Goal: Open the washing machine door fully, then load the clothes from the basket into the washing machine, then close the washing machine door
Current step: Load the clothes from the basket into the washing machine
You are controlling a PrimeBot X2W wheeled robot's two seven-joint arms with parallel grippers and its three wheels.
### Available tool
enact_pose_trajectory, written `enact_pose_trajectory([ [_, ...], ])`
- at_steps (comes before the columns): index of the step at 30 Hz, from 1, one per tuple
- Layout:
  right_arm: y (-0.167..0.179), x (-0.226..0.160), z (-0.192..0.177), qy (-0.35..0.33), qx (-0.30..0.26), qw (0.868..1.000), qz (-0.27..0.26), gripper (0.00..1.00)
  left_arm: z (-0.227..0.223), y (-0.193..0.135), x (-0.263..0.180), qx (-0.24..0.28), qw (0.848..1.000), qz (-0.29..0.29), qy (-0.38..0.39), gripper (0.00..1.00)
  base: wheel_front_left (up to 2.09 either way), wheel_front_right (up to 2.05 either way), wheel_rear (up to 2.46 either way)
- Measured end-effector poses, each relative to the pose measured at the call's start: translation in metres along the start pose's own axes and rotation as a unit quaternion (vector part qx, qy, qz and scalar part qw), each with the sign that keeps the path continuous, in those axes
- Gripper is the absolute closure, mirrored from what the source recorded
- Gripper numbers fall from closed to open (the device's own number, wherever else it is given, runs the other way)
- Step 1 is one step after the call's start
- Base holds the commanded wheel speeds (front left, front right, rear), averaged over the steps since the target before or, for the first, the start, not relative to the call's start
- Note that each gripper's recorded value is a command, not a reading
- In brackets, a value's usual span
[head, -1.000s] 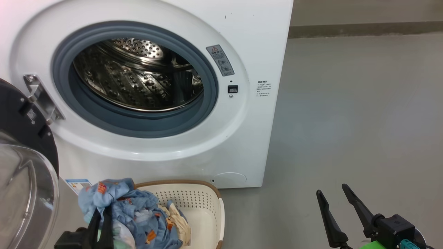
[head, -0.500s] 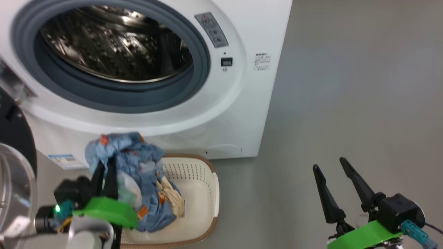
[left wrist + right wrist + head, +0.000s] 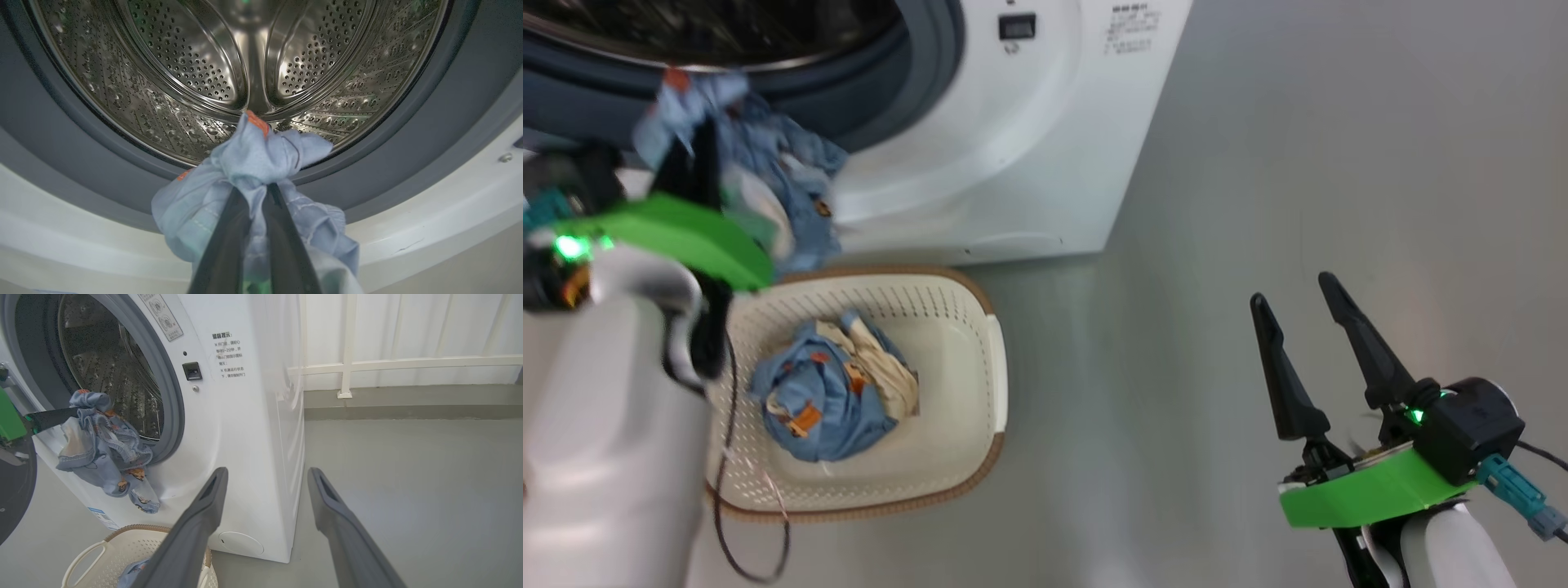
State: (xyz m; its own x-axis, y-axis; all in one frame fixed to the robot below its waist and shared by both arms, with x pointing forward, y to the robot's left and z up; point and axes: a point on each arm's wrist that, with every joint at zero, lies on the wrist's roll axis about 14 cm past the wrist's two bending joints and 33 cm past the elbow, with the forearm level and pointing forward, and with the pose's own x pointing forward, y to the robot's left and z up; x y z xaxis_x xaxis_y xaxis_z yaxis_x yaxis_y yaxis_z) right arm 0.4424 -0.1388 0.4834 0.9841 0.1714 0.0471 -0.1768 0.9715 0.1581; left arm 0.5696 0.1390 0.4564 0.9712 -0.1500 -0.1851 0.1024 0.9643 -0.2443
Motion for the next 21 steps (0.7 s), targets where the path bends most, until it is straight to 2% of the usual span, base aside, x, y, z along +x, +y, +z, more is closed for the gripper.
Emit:
enact_pose_trajectory([
  [11, -0.022, 0.015, -0.055, 0.05, 0.011, 0.998, -0.021, 0.0, -0.019, 0.013, 0.09, 0.011, 0.996, -0.013, 0.085, 1.0, 0.0, 0.0, 0.0],
  [21, -0.039, 0.012, -0.079, 0.079, 0.013, 0.996, -0.042, 0.0, -0.008, 0.019, 0.145, 0.034, 0.996, -0.01, 0.077, 1.0, 0.0, 0.0, 0.0],
])
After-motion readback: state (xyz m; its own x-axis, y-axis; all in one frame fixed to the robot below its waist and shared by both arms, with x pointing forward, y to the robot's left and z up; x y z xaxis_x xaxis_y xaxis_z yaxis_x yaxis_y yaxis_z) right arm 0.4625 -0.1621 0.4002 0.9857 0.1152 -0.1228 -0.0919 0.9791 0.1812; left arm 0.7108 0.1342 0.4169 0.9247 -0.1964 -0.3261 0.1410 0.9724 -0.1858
